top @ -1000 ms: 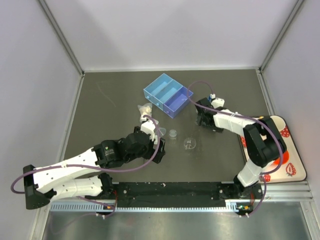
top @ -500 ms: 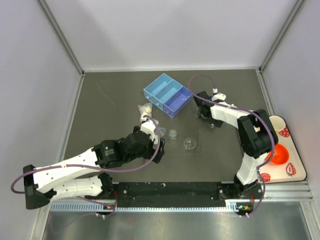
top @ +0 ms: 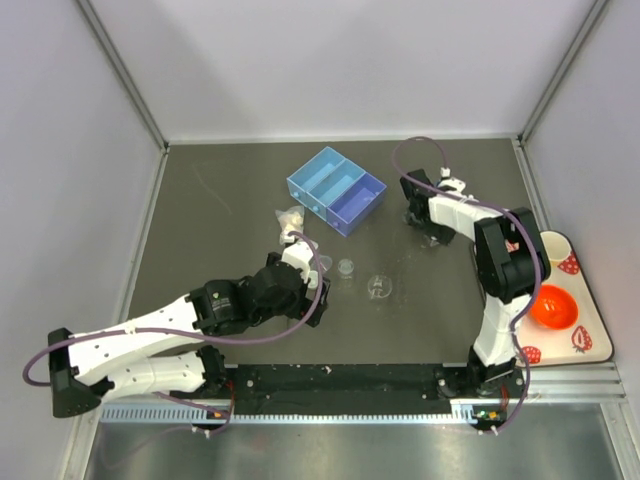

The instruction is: Organize the chemistry lab equipment

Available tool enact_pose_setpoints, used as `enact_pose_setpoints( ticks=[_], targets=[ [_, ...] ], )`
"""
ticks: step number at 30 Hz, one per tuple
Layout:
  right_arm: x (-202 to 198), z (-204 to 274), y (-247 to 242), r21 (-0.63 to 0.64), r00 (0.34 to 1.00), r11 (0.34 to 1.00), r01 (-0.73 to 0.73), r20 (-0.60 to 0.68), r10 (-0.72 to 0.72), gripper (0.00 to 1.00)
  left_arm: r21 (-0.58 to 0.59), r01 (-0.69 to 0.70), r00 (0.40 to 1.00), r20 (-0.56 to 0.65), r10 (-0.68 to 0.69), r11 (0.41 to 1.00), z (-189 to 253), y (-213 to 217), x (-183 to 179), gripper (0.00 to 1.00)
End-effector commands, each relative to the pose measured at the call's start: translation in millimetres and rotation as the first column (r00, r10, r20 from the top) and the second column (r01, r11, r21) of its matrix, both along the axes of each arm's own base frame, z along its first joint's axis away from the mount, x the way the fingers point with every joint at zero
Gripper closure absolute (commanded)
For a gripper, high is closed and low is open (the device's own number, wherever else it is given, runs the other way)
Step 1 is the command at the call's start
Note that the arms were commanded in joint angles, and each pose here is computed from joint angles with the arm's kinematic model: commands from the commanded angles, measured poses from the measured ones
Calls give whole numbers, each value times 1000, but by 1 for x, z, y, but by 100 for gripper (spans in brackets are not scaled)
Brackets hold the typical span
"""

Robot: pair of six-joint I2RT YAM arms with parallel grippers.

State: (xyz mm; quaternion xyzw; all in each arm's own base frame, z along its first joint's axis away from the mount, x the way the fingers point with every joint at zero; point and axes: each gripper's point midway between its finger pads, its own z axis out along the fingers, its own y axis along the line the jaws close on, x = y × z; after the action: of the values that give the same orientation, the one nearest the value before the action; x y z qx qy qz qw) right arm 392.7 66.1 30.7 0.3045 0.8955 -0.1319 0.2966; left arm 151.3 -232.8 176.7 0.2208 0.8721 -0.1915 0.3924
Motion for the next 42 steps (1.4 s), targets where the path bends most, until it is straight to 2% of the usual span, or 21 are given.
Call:
enact_pose_setpoints(
  ticks=[1,21,27,33,42],
  targets=[
    [28,16,-12,-13,998,999,36,45,-36,1,-23,-8,999,37,9,1000,14,-3,6,1],
    [76,9,-79,-17,991,991,133,-26,-133,1,15,-2,998,58,1,1000,13,-10,14,2],
    [85,6,-89,40,987,987,157,-33,-156,1,24,3,998,56,-4,1000,11,-16,16,1],
    [85,6,-83,65,989,988,143,-39,-141,1,26,5,998,63,-7,1000,14,-19,18,1],
    [82,65,-45,17,998,1000,8,58,-9,1,14,-5,996,93,4,1000,36,-12,19,1]
  ],
)
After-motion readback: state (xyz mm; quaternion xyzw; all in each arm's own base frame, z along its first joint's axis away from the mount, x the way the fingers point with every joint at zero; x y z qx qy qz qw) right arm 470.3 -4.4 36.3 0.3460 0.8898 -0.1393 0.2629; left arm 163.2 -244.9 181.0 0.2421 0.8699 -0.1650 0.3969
